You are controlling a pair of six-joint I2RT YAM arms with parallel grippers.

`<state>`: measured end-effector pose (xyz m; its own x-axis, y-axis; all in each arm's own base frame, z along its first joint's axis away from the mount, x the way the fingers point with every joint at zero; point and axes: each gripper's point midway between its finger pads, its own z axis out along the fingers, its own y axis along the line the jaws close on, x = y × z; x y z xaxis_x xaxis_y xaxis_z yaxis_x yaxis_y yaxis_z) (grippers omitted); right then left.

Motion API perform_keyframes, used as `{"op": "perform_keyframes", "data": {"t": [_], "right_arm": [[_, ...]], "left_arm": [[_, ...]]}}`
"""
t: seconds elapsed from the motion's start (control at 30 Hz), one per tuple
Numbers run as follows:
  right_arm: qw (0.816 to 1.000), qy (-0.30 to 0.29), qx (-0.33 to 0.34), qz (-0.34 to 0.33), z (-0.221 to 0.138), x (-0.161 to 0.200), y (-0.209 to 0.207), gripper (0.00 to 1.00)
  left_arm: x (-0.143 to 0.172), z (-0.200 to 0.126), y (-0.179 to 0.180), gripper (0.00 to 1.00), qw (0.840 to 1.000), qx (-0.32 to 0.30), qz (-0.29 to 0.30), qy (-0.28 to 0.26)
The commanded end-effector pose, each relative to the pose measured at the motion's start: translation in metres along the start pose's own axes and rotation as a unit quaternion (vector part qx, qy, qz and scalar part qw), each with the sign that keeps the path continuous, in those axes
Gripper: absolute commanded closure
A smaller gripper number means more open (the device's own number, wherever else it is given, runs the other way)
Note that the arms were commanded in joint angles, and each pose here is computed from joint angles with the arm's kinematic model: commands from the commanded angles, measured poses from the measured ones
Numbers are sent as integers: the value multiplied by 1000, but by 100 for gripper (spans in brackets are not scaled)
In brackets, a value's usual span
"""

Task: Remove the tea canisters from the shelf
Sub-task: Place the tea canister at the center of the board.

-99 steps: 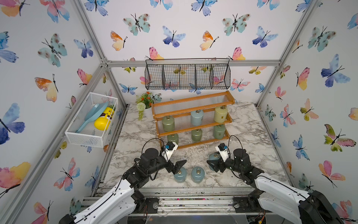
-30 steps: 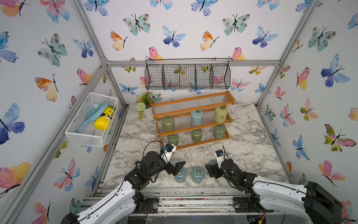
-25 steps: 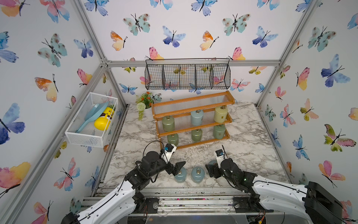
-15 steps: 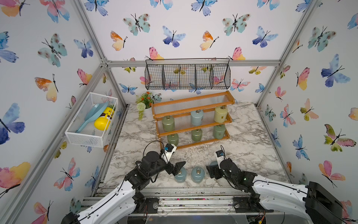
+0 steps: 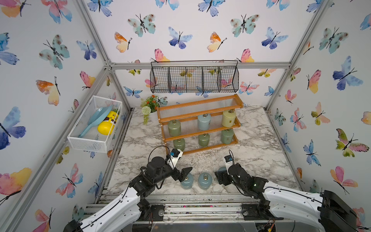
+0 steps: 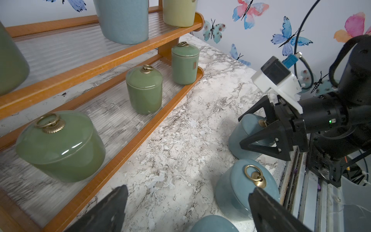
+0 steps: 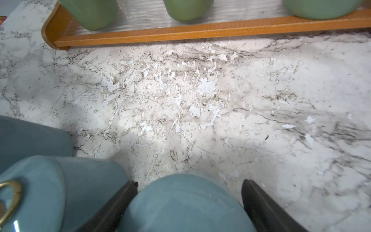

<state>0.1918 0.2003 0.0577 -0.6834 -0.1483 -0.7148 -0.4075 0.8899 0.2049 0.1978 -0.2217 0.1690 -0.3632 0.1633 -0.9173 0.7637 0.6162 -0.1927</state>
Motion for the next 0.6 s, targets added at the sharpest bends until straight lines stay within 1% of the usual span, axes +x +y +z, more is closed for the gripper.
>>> {"op": "perform_keyframes", "data": {"t": [0.0,0.37,0.57], "right_arm": [[1000,24,-1,13,-4,6,1,23],[998,64,-24,15,-4,22,12,26],[997,73,-27,11,-6,24,16,27]], "left_arm": [[-1,-2,2,1,1000,-5,-3,-11],[0,-2,2,2,1000,-4,-4,-11],[0,-2,3,2,1000,-7,-3,-13]]}}
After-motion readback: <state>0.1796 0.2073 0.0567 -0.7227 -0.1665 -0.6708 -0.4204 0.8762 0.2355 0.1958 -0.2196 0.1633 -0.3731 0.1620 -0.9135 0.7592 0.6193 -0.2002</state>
